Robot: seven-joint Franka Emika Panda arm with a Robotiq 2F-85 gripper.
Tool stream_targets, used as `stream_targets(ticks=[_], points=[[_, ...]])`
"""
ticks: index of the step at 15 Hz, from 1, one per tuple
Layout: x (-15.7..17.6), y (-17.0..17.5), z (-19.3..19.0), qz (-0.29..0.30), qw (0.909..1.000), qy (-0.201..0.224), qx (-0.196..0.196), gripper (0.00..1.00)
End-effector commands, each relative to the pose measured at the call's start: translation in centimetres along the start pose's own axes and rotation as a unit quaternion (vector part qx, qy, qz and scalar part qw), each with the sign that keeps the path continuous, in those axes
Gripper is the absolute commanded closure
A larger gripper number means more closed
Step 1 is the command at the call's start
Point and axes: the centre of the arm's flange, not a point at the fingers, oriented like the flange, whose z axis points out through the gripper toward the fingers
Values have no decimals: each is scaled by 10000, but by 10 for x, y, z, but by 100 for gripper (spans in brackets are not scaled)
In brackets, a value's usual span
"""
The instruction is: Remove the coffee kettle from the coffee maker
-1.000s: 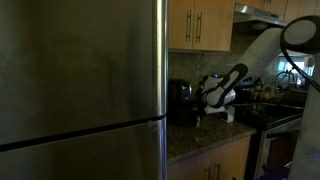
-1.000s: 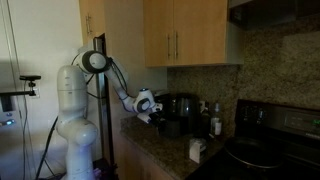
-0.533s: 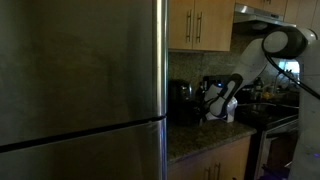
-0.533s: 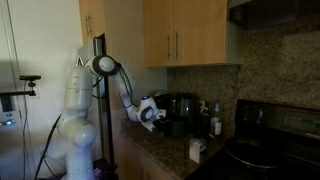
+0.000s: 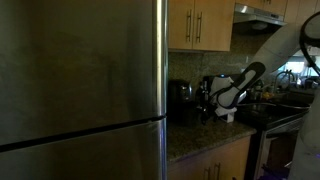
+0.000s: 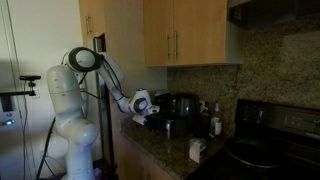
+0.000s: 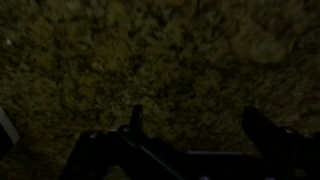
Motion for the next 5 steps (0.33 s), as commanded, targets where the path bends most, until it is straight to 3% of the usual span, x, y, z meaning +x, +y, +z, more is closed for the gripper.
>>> stream_targets(ticks=[1,2,4,5], points=[[-35,-5,-57,-244,9976,-645,-109,0],[-37,-6,-70,-250,9969,-725,-165,0],[-40,-6,-98,-242,9986,-428,-184,0],[-38,-3,-107,-235,9994,-257,8,0]])
